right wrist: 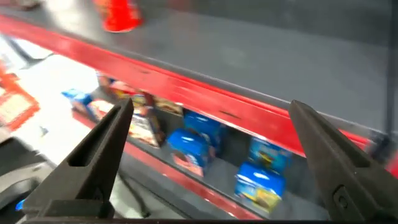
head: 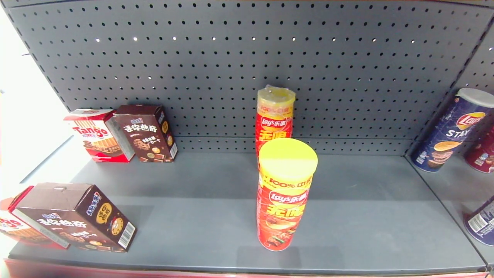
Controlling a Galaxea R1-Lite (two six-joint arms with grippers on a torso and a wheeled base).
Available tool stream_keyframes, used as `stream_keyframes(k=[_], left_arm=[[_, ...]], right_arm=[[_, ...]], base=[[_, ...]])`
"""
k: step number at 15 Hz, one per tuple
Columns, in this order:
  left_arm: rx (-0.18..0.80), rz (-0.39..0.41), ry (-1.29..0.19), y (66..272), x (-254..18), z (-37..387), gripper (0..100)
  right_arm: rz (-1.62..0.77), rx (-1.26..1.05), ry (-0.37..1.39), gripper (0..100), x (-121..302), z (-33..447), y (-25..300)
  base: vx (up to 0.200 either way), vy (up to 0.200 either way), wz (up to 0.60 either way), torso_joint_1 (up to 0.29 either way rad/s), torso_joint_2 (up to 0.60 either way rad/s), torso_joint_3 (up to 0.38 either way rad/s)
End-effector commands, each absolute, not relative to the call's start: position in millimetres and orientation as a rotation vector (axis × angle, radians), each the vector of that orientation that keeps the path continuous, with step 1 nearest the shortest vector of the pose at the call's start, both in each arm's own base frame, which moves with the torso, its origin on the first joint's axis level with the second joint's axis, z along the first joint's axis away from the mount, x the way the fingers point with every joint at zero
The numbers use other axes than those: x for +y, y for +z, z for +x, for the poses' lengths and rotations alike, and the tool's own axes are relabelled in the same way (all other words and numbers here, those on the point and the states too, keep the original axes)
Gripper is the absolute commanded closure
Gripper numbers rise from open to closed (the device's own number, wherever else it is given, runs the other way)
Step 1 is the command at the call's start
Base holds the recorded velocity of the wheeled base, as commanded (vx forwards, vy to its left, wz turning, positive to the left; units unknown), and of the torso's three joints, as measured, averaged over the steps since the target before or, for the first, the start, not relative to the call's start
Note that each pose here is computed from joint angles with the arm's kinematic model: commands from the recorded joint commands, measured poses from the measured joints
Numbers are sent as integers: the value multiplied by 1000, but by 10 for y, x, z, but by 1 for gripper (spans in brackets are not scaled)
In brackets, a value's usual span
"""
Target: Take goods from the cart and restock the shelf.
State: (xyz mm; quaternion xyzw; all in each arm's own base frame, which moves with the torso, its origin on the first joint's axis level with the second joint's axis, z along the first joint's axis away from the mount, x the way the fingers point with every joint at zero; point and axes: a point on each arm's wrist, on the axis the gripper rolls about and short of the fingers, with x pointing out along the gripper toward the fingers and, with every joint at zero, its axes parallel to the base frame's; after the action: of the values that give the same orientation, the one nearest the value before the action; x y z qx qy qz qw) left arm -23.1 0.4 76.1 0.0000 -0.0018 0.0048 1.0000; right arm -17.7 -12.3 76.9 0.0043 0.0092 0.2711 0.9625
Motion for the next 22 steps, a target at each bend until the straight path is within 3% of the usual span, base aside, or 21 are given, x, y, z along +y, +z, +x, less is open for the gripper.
stream_keyframes(k=[1,5,8,11,14,22], left_arm=[[-2,0,9,759,3,-229,0],[0,0,9,760,3,-230,0],[-2,0,9,759,3,-229,0],[-3,0,11,761,4,-229,0],[-3,0,11,761,4,-229,0],[-1,15,37,756,10,-228,0]], right_arm=[[12,4,661,0,-150,-172,755],[-14,115,405,0,-64,-124,776],[5,112,85,0,-24,-139,777],[2,106,91,0,-27,-145,775],[-8,72,-73,0,-4,-171,773],[-3,-3,-21,0,-6,-228,758]], base=[[0,0,0,0,0,0],[0,0,0,0,0,0],[0,0,0,0,0,0],[0,0,0,0,0,0],[0,0,0,0,0,0],[0,0,0,0,0,0]])
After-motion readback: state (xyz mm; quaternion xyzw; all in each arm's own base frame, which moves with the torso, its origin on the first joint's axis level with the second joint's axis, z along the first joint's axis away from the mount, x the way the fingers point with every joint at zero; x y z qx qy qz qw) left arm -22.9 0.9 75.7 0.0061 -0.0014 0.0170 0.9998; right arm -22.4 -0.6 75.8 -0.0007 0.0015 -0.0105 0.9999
